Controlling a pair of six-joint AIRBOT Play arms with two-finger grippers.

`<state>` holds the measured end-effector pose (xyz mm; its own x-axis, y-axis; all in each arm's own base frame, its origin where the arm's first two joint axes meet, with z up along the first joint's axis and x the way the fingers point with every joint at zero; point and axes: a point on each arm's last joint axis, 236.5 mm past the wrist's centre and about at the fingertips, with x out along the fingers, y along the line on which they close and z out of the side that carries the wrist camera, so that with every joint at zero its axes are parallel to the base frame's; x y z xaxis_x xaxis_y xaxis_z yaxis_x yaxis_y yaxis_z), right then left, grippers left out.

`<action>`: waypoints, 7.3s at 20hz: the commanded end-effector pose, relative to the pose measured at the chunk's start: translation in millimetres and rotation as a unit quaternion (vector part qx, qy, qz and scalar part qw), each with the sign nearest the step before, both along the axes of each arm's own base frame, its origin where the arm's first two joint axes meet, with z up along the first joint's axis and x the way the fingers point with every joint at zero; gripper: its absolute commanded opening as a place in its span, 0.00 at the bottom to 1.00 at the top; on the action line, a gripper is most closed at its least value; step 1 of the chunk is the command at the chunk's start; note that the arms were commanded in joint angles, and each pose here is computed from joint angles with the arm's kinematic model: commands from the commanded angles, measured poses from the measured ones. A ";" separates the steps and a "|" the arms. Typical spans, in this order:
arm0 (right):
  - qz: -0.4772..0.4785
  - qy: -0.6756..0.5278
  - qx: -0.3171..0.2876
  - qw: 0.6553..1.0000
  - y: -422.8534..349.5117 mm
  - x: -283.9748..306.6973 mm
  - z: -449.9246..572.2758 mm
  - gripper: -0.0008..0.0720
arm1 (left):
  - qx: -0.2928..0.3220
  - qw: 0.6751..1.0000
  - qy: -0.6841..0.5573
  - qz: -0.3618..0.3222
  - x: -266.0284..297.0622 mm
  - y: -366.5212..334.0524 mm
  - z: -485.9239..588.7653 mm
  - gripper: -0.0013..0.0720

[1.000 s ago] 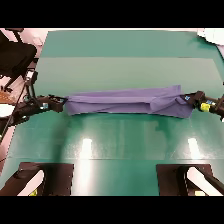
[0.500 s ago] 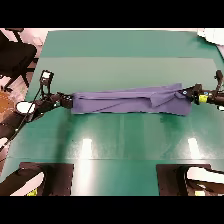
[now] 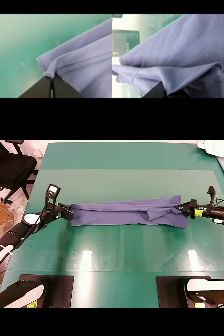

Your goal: Fold the shirts.

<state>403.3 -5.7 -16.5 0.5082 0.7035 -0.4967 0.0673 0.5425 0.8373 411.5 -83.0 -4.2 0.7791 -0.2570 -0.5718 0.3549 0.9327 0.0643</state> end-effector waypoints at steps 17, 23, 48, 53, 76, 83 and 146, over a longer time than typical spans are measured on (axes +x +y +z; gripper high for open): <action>0.017 -0.063 -0.026 0.998 -24.9 17.6 41.9 0.57 | 0.012 1.000 -0.025 0.002 21.2 2.4 16.5 0.61; -0.012 -0.034 -0.106 0.994 -73.5 -13.0 44.9 0.57 | 0.001 0.989 -0.082 -0.120 34.9 -48.1 121.9 0.84; 0.111 0.056 -0.114 0.986 -65.4 13.4 2.8 0.98 | -0.204 0.894 0.395 -0.064 -44.0 -252.6 -64.5 0.05; 0.135 0.089 -0.080 0.984 -61.3 8.4 -26.4 0.99 | -0.217 0.899 0.378 -0.044 -32.3 -253.6 -62.4 0.05; 0.232 0.085 -0.027 0.969 43.1 24.3 -61.5 0.98 | -0.218 0.898 0.378 -0.045 -32.5 -254.0 -62.1 0.05; 0.232 0.064 0.000 0.971 45.9 25.0 -39.4 0.03 | -0.217 0.897 0.382 -0.046 -34.2 -254.1 -62.4 0.05; 0.258 0.052 -0.201 0.944 467.3 -33.7 63.8 0.03 | -0.143 0.966 0.188 0.107 -8.8 40.8 127.8 0.05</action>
<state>372.2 457.9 57.9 0.0696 0.6621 -0.7462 -0.2754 0.7317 0.6235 403.9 -43.5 123.7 0.5859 -0.3053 -0.7506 0.1026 0.9468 -0.3050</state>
